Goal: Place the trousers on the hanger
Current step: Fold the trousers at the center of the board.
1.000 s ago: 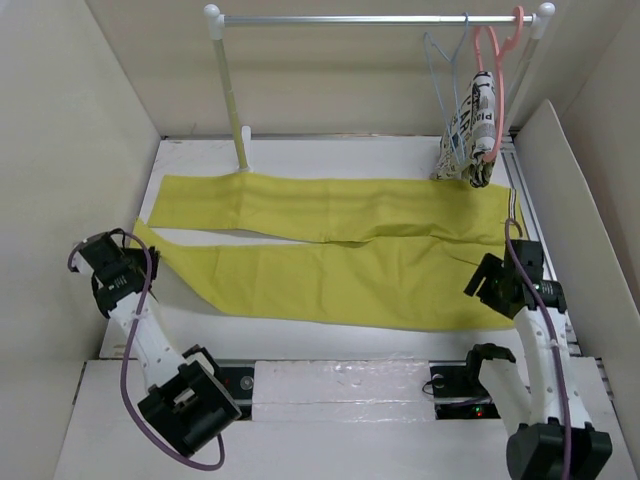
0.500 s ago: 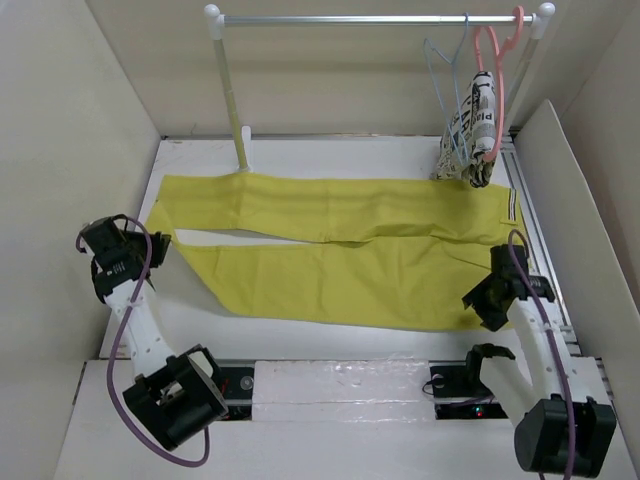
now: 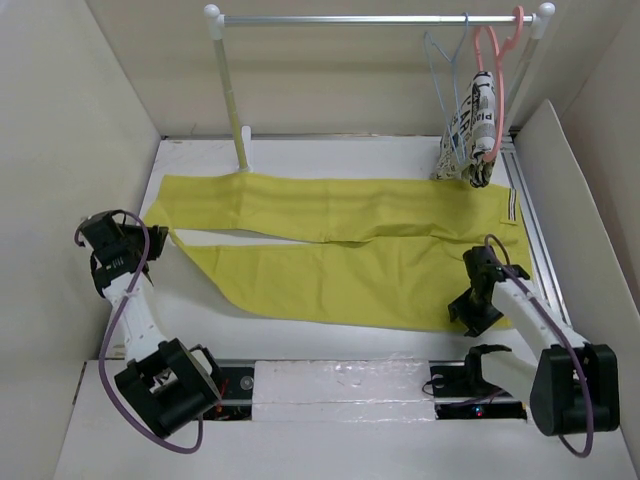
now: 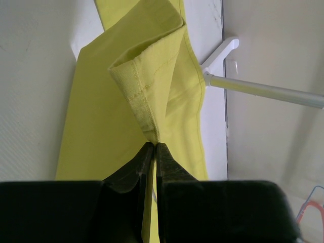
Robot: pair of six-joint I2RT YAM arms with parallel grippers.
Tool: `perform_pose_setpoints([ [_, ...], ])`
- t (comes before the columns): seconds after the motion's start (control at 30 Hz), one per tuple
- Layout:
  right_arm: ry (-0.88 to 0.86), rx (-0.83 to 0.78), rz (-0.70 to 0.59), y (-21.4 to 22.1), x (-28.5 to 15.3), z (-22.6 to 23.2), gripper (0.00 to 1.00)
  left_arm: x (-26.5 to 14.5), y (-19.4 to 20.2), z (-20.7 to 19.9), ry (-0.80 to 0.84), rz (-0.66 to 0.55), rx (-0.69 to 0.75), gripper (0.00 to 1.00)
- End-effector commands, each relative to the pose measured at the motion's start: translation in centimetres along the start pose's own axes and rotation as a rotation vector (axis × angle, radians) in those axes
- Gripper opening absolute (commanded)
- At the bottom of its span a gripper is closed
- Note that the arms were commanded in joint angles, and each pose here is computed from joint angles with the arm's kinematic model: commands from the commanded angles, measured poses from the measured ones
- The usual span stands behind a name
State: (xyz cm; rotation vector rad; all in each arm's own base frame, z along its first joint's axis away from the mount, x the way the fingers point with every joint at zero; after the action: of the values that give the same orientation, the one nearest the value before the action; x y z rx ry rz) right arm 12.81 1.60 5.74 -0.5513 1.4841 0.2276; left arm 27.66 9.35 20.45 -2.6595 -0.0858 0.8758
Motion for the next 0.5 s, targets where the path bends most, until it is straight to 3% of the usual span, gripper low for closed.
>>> perform_pose_setpoints([
  [0.0,-0.024,0.037,-0.053,-1.3,-0.5,1.7,0.52,0.4,-0.8,-0.9,0.050,-0.039,0.015,0.00],
  [0.13,0.036,0.010,-0.034,-1.4,-0.4,2.1,0.40,0.7,-1.0,-0.9,0.050,-0.048,0.009,0.00],
  [0.37,0.097,-0.018,-0.052,-1.4,-0.2,3.6,0.02,1.5,-1.0,0.7,0.004,-0.054,0.019,0.00],
  [0.47,0.069,-0.020,-0.080,-1.4,-0.3,4.1,0.00,1.5,-0.9,0.8,0.002,-0.052,0.023,0.00],
])
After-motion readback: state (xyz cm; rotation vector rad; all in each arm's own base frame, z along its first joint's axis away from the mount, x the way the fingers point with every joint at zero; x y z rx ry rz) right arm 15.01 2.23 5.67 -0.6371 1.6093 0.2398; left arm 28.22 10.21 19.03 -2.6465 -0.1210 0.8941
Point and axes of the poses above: each gripper's point midway between its finger pads, its own x axis out along the fingers, its own z axis along the line the jaws close on, y = z × x, the point moved 4 cm from there along -x, back along the fingers, and after that the axes turned 4 degrees about x, right-handed, at the moved point
